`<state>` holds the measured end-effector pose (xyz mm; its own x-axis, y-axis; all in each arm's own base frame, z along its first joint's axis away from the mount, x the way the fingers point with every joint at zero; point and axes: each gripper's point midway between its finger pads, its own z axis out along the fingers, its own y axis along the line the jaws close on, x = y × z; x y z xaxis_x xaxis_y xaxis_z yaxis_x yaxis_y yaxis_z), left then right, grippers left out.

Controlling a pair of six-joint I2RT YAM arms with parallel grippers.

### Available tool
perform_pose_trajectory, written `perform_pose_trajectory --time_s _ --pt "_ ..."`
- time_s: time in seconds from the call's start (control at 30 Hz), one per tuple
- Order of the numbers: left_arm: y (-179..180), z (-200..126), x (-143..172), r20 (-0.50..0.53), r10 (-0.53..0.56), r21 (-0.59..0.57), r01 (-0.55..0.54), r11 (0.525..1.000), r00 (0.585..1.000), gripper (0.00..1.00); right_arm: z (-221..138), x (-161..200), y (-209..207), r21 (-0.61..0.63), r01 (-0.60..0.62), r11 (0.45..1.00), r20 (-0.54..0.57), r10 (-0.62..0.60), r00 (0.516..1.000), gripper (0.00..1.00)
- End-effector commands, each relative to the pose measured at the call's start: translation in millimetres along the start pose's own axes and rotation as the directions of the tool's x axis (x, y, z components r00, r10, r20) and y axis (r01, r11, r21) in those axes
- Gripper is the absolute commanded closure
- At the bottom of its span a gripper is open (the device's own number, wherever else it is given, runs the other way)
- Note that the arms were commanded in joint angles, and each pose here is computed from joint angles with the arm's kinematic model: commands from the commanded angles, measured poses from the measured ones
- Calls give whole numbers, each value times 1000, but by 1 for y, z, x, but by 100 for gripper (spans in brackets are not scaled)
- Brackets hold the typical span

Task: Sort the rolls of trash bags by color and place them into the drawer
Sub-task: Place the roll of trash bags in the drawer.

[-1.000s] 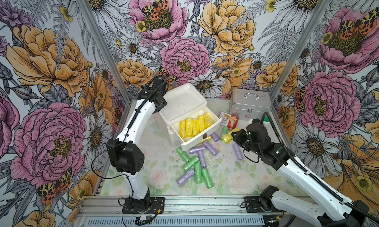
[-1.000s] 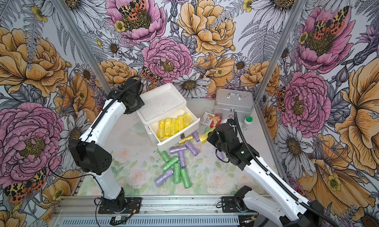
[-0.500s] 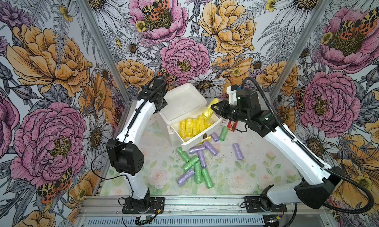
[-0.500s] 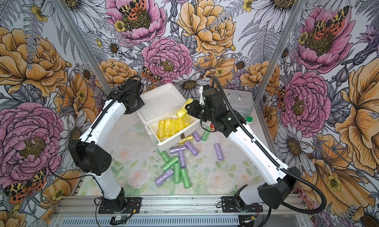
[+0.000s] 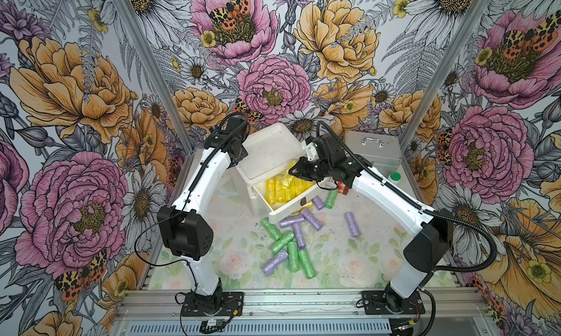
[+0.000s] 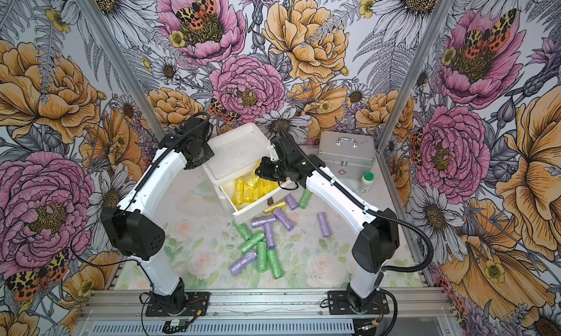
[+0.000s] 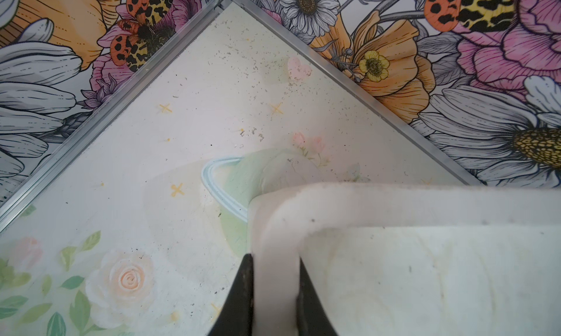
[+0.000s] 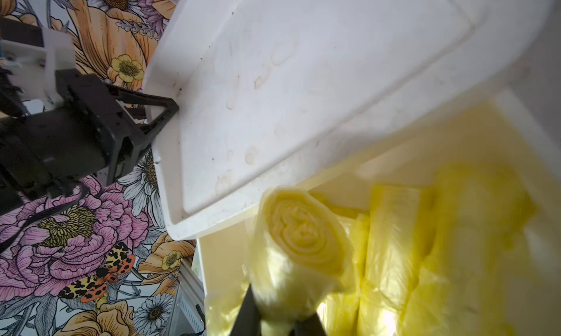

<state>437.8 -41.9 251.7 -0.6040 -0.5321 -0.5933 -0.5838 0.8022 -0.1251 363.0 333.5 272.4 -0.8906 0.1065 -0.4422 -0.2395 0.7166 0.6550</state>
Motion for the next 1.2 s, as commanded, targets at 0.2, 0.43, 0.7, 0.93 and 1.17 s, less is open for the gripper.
perform_pose_trajectory --time_s 0.2,0.43,0.7,0.93,1.17 --pt "-43 41 89 -336 -45 86 79 993 941 100 20 -5 -25 79 -78 994 10 78 997 62" --pt "-43 41 89 -336 -42 89 76 993 941 100 -7 -21 -35 97 -105 990 74 98 992 45" --pt "-44 40 86 -330 -44 93 79 992 943 100 -90 -17 -69 169 -204 964 275 152 949 45" --pt "-45 47 78 -325 -55 89 88 992 944 100 -88 48 -157 276 -479 833 324 389 863 40" --pt "-45 61 56 -301 -67 86 97 992 951 100 -42 77 -183 214 -576 789 255 524 813 42"
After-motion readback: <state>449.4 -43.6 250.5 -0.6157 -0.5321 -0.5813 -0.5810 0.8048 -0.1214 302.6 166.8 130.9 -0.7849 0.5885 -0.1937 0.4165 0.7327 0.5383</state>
